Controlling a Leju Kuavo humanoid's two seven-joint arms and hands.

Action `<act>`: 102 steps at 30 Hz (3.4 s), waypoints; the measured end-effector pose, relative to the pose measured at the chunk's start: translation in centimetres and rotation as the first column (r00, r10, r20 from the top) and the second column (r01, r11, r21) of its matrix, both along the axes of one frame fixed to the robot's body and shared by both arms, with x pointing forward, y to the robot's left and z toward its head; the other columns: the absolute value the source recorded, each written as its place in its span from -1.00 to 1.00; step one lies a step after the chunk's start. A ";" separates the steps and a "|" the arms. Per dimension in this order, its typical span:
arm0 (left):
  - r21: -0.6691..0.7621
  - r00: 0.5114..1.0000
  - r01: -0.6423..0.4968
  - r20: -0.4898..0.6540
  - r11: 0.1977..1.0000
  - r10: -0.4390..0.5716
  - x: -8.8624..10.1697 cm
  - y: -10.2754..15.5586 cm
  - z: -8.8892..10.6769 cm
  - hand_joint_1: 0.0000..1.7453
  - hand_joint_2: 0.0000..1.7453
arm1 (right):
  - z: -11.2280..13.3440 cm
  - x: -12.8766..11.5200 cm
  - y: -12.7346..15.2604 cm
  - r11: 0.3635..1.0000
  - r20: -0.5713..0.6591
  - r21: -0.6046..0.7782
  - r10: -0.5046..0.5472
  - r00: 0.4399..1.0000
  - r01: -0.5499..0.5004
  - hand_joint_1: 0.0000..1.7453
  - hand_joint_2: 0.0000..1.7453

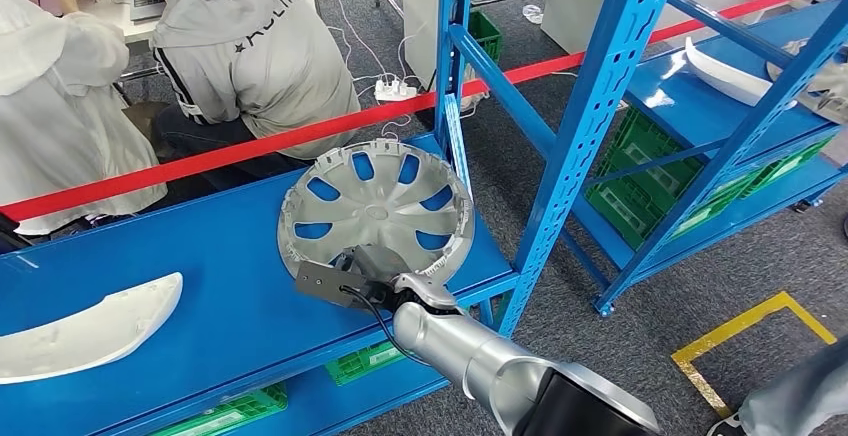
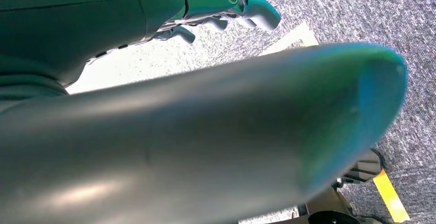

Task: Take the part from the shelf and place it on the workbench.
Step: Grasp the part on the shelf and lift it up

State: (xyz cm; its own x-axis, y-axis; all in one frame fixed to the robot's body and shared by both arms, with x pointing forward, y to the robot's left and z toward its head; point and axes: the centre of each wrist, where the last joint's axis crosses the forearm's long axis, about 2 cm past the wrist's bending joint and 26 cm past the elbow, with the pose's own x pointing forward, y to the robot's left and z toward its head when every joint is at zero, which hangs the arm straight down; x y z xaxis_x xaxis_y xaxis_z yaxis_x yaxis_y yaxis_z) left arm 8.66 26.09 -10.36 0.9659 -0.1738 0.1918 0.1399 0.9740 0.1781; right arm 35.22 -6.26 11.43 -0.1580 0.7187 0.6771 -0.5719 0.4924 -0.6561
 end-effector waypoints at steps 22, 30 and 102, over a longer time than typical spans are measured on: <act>-0.022 1.000 0.000 0.012 1.000 0.000 -0.4 0.3 -0.1 -1.00 -1.00 | 12.8 1.9 1.4 0.875 0.490 0.446 -0.062 0.869 -0.189 1.00 1.00; -0.017 1.000 0.008 0.012 1.000 -0.008 -0.4 0.4 -0.1 -1.00 1.00 | 15.6 -0.1 1.1 0.797 0.624 0.521 -0.111 0.773 -0.306 1.00 1.00; 0.009 1.000 -0.014 0.012 1.000 0.014 -0.7 -0.2 -0.1 -1.00 -1.00 | 3.3 -3.3 6.5 0.951 0.028 -0.067 0.303 0.953 -0.301 -1.00 1.00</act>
State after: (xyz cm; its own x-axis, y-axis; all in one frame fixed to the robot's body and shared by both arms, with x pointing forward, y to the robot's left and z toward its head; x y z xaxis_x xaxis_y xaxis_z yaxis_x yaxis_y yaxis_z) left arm 7.96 25.84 -10.46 0.9660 -0.1617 0.2015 0.1238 0.9742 0.1886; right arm 31.94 0.25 14.77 -0.3982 0.6733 0.6230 -0.6623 0.2589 -0.7031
